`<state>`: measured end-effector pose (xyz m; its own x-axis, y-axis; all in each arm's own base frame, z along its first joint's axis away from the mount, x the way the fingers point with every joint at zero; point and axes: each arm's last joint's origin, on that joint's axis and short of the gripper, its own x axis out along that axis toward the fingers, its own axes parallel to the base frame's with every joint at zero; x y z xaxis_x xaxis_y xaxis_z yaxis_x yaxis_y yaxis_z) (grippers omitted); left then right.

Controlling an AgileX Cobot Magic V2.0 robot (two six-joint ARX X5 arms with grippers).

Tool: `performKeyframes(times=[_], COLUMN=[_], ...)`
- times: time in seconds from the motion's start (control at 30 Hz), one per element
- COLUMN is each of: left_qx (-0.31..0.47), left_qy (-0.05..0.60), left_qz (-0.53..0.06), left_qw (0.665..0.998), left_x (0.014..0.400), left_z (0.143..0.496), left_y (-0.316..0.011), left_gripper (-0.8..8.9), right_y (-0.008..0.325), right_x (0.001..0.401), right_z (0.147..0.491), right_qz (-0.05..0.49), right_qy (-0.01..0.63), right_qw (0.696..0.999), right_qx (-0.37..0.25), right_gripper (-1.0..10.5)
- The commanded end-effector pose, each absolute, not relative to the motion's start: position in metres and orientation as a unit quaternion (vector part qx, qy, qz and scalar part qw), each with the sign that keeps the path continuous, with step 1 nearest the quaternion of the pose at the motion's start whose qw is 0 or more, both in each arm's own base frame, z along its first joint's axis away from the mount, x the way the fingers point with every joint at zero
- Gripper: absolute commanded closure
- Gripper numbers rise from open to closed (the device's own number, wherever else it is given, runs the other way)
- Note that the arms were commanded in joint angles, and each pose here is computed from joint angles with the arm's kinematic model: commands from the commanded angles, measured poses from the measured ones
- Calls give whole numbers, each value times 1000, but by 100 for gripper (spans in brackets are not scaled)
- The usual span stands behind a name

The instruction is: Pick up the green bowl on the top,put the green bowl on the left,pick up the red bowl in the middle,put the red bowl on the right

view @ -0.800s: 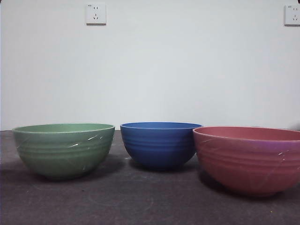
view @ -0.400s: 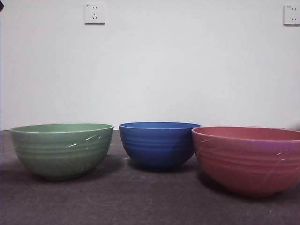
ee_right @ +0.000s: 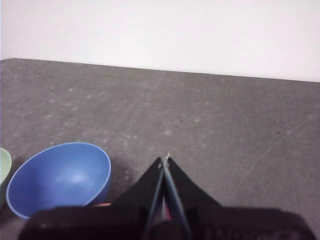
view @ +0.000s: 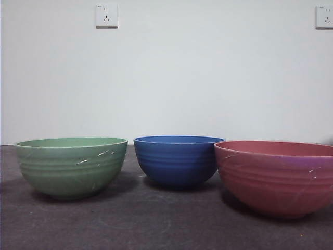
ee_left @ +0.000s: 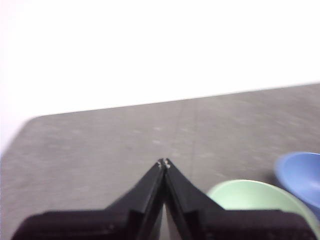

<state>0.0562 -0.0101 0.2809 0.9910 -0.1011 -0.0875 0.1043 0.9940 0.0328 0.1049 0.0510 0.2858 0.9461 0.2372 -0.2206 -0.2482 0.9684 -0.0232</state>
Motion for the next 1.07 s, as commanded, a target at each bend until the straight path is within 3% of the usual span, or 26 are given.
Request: performKeyframes(times=[0.03, 0.3, 0.4, 0.8, 1.07], left_qx=[31, 23, 10, 0, 0], left_qy=[31, 51, 64, 118, 118], left_qz=[-35, -99, -95, -81, -81], left_qw=[998, 994, 993, 990, 990], left_x=[65, 87, 92, 93, 93], left_z=[254, 186, 170, 149, 149], left_y=[-9, -12, -12, -10, -10], left_gripper=[817, 817, 817, 817, 817], right_y=[51, 51, 51, 51, 51], right_x=[105, 105, 105, 105, 105], right_z=[283, 282, 282, 282, 282], right_qz=[121, 121, 121, 121, 121], right_qy=[117, 123, 123, 123, 123], right_qw=[985, 985, 985, 985, 985], right_qx=[-24, -27, -27, -27, -27], right_gripper=[963, 963, 963, 963, 963])
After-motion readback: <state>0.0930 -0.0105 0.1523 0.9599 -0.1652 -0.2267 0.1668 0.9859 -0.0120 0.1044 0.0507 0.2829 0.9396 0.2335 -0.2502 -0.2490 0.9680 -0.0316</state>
